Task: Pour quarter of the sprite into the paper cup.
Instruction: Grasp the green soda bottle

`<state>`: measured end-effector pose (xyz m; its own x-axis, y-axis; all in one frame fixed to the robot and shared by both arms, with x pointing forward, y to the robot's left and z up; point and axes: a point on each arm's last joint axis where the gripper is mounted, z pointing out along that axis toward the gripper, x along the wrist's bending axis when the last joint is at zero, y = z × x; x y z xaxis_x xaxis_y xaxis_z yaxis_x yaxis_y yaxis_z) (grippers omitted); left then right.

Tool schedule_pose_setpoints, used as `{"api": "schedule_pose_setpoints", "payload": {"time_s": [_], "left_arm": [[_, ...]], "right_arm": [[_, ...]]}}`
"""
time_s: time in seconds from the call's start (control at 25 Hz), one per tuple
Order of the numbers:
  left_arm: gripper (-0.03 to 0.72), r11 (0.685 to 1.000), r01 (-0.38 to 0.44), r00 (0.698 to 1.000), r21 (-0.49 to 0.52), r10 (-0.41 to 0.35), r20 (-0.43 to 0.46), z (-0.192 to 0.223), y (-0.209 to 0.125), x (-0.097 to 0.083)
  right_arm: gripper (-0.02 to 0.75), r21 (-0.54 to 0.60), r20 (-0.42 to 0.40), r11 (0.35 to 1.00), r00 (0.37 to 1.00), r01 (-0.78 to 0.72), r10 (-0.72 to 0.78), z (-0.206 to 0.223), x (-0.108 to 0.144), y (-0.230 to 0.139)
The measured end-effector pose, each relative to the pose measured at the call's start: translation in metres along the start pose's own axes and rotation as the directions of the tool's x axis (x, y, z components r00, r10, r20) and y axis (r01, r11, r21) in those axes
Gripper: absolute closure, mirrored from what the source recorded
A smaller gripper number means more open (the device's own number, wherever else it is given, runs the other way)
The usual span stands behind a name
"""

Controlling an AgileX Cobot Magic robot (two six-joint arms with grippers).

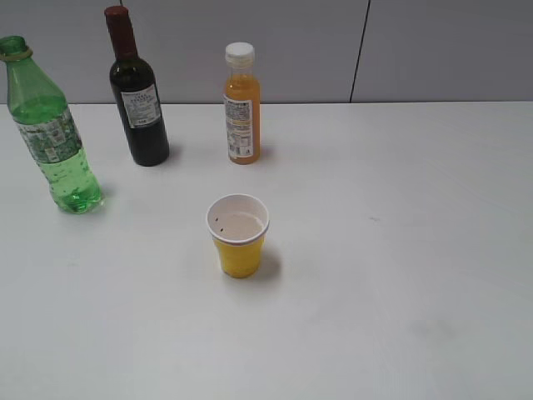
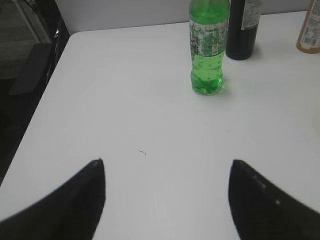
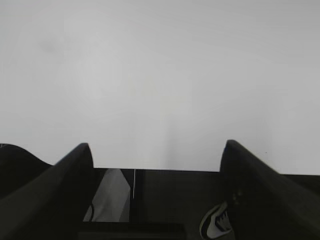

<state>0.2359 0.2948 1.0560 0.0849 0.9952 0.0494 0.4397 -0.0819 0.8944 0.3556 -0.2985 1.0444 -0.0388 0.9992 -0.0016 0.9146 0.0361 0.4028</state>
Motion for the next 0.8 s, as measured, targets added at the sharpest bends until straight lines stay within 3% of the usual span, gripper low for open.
{"api": "schedule_pose_setpoints", "payload": {"time_s": [0.36, 0.8], "left_arm": [[0.105, 1.0, 0.0, 1.0, 0.0, 0.0, 0.0, 0.0, 0.0, 0.0], [0.105, 1.0, 0.0, 1.0, 0.0, 0.0, 0.0, 0.0, 0.0, 0.0]], "right_arm": [[0.146, -0.248, 0.006, 0.969, 1.0, 0.001, 0.001, -0.007, 0.003, -0.047], [0.146, -0.451, -0.02, 0.892, 1.0, -0.014, 0.005, -0.018, 0.007, -0.072]]}}
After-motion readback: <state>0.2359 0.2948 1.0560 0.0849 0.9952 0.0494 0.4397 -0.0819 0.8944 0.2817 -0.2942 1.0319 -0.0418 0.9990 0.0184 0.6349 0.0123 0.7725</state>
